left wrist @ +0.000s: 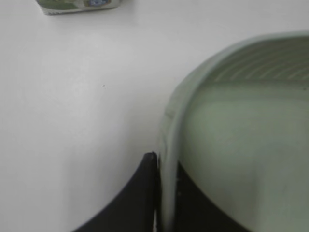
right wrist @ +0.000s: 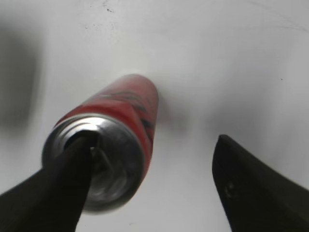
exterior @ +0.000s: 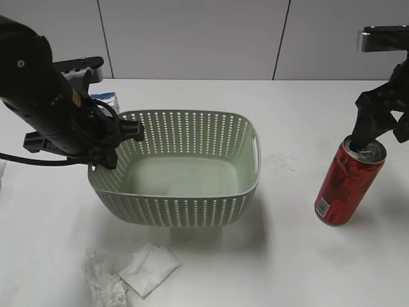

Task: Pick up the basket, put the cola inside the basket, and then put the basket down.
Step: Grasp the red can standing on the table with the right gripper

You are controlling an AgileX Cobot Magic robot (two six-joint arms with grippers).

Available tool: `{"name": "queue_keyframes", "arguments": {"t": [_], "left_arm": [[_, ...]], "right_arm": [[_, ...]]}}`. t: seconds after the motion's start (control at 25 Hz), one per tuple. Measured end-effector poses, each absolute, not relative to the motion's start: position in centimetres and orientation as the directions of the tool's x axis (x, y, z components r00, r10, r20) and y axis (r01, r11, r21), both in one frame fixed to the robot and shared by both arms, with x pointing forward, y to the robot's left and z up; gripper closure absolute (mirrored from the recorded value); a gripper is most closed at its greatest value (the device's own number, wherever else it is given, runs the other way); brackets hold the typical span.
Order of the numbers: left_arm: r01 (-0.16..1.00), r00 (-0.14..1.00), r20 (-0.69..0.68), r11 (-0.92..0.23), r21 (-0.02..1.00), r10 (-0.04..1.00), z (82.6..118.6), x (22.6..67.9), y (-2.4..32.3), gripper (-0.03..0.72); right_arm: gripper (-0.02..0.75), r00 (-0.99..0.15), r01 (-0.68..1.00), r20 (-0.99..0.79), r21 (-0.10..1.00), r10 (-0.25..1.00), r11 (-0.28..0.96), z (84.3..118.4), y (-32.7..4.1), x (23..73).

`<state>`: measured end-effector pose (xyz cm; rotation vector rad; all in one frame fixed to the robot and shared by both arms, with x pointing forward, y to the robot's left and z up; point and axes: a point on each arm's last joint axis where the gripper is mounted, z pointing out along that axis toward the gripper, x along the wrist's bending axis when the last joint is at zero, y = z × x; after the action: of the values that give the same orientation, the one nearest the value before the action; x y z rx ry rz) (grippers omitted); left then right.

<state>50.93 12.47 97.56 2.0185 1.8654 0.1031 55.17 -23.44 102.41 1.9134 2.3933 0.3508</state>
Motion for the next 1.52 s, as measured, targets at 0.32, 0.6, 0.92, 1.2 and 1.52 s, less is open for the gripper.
{"name": "queue_keyframes", "arguments": {"t": [0.32,0.6,0.92,1.2,1.52], "left_arm": [[0.944,0.111,-0.207,-0.038,0.327,0.972,97.6,50.9,12.5,0.689],[0.944,0.111,-0.207,-0.038,0.327,0.972,97.6,50.9,12.5,0.689],[0.944,0.111,-0.207,-0.038,0.327,0.972,97.6,50.9,12.5,0.689],[0.946,0.110,-0.205,-0.039,0.323,0.973,97.5,50.9,12.5,0.689],[0.948,0.109,-0.201,-0.041,0.316,0.973,97.5,50.8,12.5,0.689]], "right_arm": [[0.155,-0.232,0.953,0.093,0.223,0.968,0.207,102.5,-23.3,55.8],[0.155,-0.249,0.913,0.087,0.354,0.965,0.203,107.4,-23.1,56.5],[0.156,-0.271,0.869,0.055,0.443,0.961,0.220,113.8,-24.1,51.9],[0.155,-0.271,0.828,0.040,0.518,0.962,0.212,114.3,-25.4,44.4],[0.155,-0.260,0.735,0.025,0.654,0.965,0.181,110.1,-26.9,36.8]]}}
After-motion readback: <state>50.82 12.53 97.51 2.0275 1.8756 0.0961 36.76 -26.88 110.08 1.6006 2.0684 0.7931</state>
